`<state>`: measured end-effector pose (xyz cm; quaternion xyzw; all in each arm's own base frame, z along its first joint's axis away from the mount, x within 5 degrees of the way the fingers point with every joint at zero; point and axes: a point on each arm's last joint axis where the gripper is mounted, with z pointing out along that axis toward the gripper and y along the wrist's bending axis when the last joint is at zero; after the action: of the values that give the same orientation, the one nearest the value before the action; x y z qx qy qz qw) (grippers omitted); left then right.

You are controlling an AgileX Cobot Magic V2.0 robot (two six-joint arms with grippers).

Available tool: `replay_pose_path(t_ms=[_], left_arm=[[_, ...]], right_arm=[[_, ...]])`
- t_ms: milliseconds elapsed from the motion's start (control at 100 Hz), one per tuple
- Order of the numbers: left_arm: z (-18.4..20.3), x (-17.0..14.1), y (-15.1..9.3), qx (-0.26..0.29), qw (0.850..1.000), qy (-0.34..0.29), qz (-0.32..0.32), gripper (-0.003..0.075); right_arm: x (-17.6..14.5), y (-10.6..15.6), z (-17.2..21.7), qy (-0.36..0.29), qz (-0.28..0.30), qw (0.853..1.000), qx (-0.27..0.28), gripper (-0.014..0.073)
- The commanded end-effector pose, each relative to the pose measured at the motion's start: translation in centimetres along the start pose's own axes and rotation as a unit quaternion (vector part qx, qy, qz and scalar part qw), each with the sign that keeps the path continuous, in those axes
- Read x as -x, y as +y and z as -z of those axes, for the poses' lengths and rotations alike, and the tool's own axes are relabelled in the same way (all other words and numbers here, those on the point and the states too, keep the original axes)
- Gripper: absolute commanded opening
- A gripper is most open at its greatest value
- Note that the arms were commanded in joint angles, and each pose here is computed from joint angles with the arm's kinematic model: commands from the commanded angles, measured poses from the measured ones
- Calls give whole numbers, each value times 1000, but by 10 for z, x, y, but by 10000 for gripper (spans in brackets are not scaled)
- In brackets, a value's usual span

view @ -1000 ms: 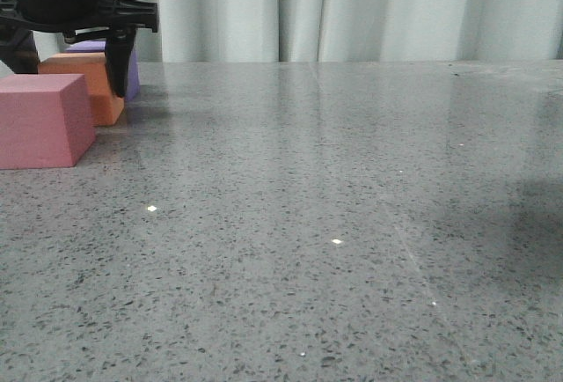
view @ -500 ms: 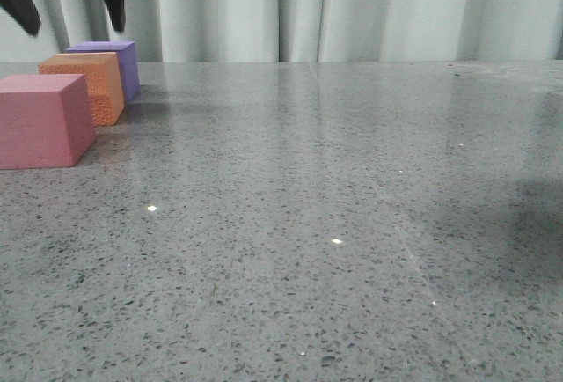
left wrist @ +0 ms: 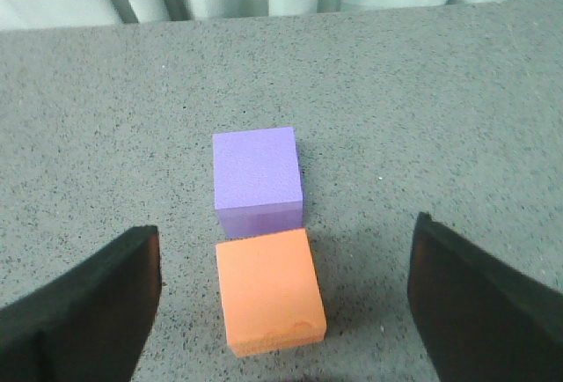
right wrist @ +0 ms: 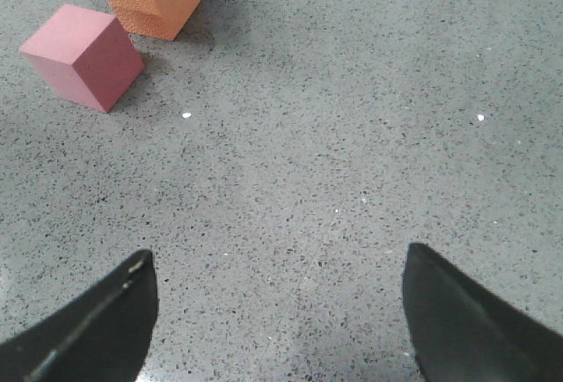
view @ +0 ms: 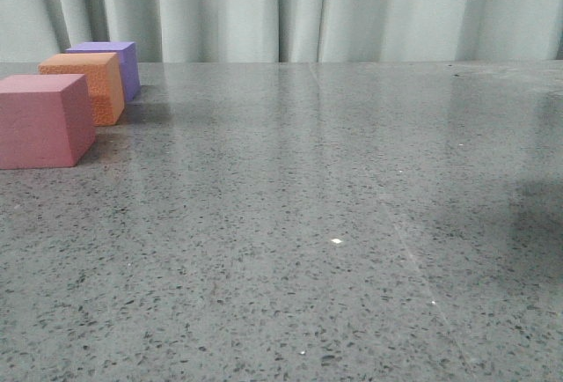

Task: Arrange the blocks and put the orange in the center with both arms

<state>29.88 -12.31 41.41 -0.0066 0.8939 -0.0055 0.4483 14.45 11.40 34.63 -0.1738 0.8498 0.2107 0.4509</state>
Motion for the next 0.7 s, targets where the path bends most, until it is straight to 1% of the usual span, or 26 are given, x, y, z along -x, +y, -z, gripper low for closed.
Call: replay_pose_path(t_ms=[0,70,170,250,340,370,390,510,560,580,630,690], left_arm=[[32,9,2,-26,997,-68,-12,531],[38,3,4,-34,997,-72,-16,496],[47,-8,8,-46,996,-79,-19,420],[56,-15,14,-55,994,-89,-19,351],[62,-25,19,-65,993,-99,-22,256],[66,-28,22,-69,992,-105,-22,225],[68,-30,24,-71,992,-106,-23,201],[77,-46,31,-86,988,-122,-26,73],[80,-53,35,-93,987,-129,-27,27],[82,-56,36,-97,986,-133,-28,9],[85,-62,39,-104,984,-141,-29,-18],[88,-71,42,-111,982,-147,-30,-19]], right_arm=[[14,3,8,-53,7,998,14,569],[14,3,8,-53,7,998,13,569],[14,3,8,-54,11,998,11,566],[14,2,8,-55,17,998,8,521],[14,2,8,-56,22,998,6,395],[14,2,8,-56,22,998,6,331],[14,2,8,-56,22,998,6,303],[15,2,9,-58,23,998,6,50],[15,2,11,-62,24,998,6,-26],[15,2,12,-64,25,998,6,-70],[15,1,14,-70,28,997,5,-127],[14,1,14,-74,32,997,5,-118]])
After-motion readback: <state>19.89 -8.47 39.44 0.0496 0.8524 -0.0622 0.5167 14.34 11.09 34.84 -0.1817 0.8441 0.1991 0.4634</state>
